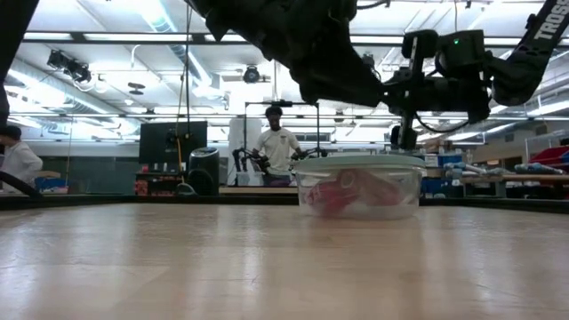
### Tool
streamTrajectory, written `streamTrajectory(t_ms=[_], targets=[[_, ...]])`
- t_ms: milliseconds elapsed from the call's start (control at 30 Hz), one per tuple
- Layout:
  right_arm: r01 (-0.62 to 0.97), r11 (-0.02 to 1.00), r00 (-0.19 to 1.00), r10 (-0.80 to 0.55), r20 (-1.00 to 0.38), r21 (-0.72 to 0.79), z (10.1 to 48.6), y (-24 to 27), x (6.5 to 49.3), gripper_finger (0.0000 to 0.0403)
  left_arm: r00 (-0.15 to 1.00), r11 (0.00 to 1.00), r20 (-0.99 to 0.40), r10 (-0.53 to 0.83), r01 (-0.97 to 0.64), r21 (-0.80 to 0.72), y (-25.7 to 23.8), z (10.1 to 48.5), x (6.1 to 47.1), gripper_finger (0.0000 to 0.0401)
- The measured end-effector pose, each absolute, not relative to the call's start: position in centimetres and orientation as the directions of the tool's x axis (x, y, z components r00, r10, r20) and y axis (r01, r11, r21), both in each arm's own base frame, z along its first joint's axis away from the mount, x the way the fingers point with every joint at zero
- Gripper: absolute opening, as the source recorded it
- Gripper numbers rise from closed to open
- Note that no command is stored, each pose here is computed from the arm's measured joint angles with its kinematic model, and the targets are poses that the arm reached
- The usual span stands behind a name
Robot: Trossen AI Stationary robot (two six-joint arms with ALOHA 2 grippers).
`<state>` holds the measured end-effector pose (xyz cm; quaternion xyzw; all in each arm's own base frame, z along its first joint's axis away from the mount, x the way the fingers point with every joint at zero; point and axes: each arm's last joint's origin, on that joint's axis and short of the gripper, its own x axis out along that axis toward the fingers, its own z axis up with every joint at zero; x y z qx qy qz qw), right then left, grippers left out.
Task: Roll bandage
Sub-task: Close the green tupperware
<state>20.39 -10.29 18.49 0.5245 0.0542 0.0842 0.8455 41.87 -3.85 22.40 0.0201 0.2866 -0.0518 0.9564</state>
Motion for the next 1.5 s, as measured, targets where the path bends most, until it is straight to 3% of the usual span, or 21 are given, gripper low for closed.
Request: streamTrajectory(t_ms=[267, 667, 833, 967, 1033, 1100, 1300, 1500], targets=[[-0.07, 0.392, 0.97, 0.241, -0.029, 0.917, 18.2, -10.4, 20.2, 0.0004, 0.837, 0.998, -0.544, -0.059, 0.053, -0.026, -3.2, 22.6, 41.9, 0.0177], [0.004, 0.43, 0.979, 0.184, -0.092, 0.903, 17.4, -10.5, 20.2, 0.0004, 0.816, 0.998, -0.575, -0.054, 0.036, -0.043, -3.0, 22.3, 41.7, 0.0177], [-0.041, 0.451, 0.979, 0.194, -0.054, 0.891, 17.9, -10.5, 20.3, 0.0002, 0.806, 0.999, -0.59, -0.05, 0.032, -0.04, -2.9, 22.1, 41.6, 0.0177], [-0.093, 0.532, 0.99, 0.137, 0.023, 0.842, 18.8, -10.9, 20.1, 0.0002, 0.806, 0.999, -0.59, -0.048, 0.039, -0.029, -2.9, 22.1, 41.6, 0.0177], [-0.094, 0.495, 0.992, 0.124, 0.036, 0.864, 19.2, -11.4, 20.2, 0.0002, 0.808, 0.999, -0.589, -0.035, 0.034, -0.013, -2.8, 22.1, 41.6, 0.0177], [-0.104, 0.466, 0.99, 0.137, 0.045, 0.878, 19.8, -12.0, 20.2, 0.0002, 0.811, 1.0, -0.585, -0.018, 0.019, -0.004, -2.7, 22.2, 41.7, 0.0177], [-0.158, 0.541, 0.979, 0.198, 0.058, 0.826, 20.6, -12.0, 20.6, 0.0003, 0.814, 1.0, -0.581, 0.019, -0.018, 0.008, -1.5, 22.2, 41.8, 0.0177], [-0.214, 0.558, 0.965, 0.25, 0.084, 0.802, 20.9, -11.3, 20.9, 0.0007, 0.889, 0.992, -0.444, -0.114, 0.123, -0.009, -1.9, 22.9, 42.3, 0.0177]])
